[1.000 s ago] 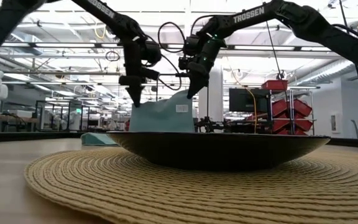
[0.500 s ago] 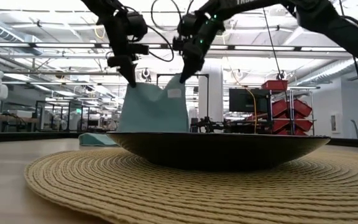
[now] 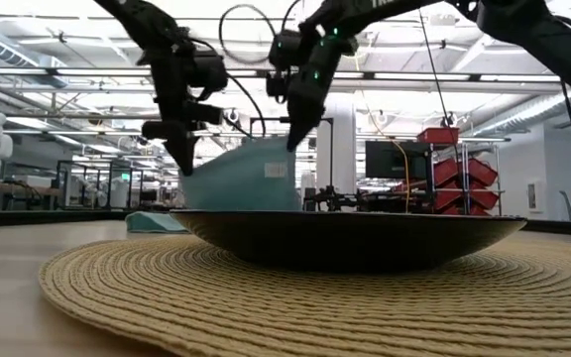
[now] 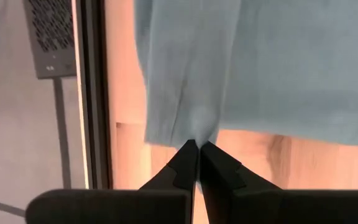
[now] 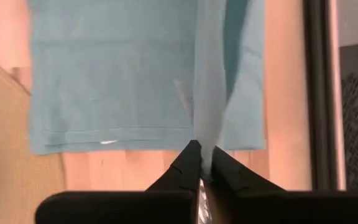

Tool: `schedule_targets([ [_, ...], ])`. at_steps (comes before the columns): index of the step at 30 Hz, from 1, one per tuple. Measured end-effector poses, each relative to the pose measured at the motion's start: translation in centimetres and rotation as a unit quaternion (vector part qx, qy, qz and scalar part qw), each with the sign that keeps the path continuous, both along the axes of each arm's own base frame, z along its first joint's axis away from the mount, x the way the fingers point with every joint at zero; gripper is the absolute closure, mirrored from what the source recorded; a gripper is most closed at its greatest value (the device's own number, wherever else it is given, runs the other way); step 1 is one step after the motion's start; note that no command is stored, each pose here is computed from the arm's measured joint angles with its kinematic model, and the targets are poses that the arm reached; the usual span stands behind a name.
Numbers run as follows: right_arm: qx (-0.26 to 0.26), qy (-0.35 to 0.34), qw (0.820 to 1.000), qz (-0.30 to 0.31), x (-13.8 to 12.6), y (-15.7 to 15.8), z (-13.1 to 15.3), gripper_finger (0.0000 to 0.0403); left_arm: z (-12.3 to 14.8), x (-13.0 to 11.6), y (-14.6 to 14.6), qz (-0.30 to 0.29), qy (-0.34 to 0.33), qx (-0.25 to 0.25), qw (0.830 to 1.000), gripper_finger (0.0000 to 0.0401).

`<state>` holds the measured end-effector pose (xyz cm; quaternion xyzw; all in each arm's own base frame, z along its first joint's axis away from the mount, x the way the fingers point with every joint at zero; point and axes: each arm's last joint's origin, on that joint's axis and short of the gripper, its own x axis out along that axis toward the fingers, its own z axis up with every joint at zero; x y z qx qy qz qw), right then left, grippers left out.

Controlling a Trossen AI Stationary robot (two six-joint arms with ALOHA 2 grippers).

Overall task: Set table place
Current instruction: Fold the blue napkin

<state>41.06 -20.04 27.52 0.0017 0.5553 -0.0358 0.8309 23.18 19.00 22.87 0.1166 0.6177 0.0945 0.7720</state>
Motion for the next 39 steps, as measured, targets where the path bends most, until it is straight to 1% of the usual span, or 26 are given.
schedule_targets([
  [2, -0.009, -0.002, 1.000, -0.002, -0.2, 0.2, -1.0, 0.0403, 0.0, -0.4, -0.5, 0.000, -0.013, 0.009, 1.000, 0.0401],
  [4, -0.014, -0.017, 1.000, -0.008, -0.7, 0.5, -1.0, 0.0403, 0.4, -0.8, -1.0, 0.002, -0.022, 0.014, 1.000, 0.0401],
  [8, -0.023, -0.055, 0.998, -0.019, -2.7, 1.3, -1.1, 0.0403, 1.2, -1.2, -1.6, 0.008, -0.044, 0.024, 0.999, 0.0401],
  [11, -0.025, -0.088, 0.996, -0.019, -4.0, 2.1, -1.3, 0.0403, 0.9, -1.1, -2.5, -0.004, -0.051, 0.024, 0.998, 0.0401],
  [14, -0.018, -0.116, 0.993, -0.014, -4.7, 2.7, -1.6, 0.0403, 0.0, -0.8, -3.4, -0.010, -0.048, 0.015, 0.999, 0.0401],
  [17, -0.001, -0.106, 0.994, -0.008, -4.7, 3.2, -3.0, 0.0403, -0.5, -0.4, -3.9, -0.009, -0.053, 0.026, 0.998, 0.0401],
  [23, -0.004, -0.100, 0.995, 0.011, -4.1, 4.3, -4.5, 0.0403, -2.1, -0.4, -4.9, -0.008, -0.047, 0.019, 0.999, 0.0401],
  [30, -0.016, -0.109, 0.994, 0.025, -3.3, 5.6, -4.6, 0.0403, -3.5, -0.4, -6.5, -0.015, -0.022, 0.026, 0.999, 0.0401],
  [36, -0.007, -0.096, 0.995, 0.033, -2.5, 6.6, -5.8, 0.0403, -4.3, 0.0, -7.8, -0.021, -0.029, 0.034, 0.999, 0.0401],
  [39, -0.004, -0.094, 0.995, 0.039, -2.2, 7.2, -6.0, 0.0403, -4.8, 0.0, -8.3, -0.024, -0.040, 0.015, 0.999, 0.0401],
])
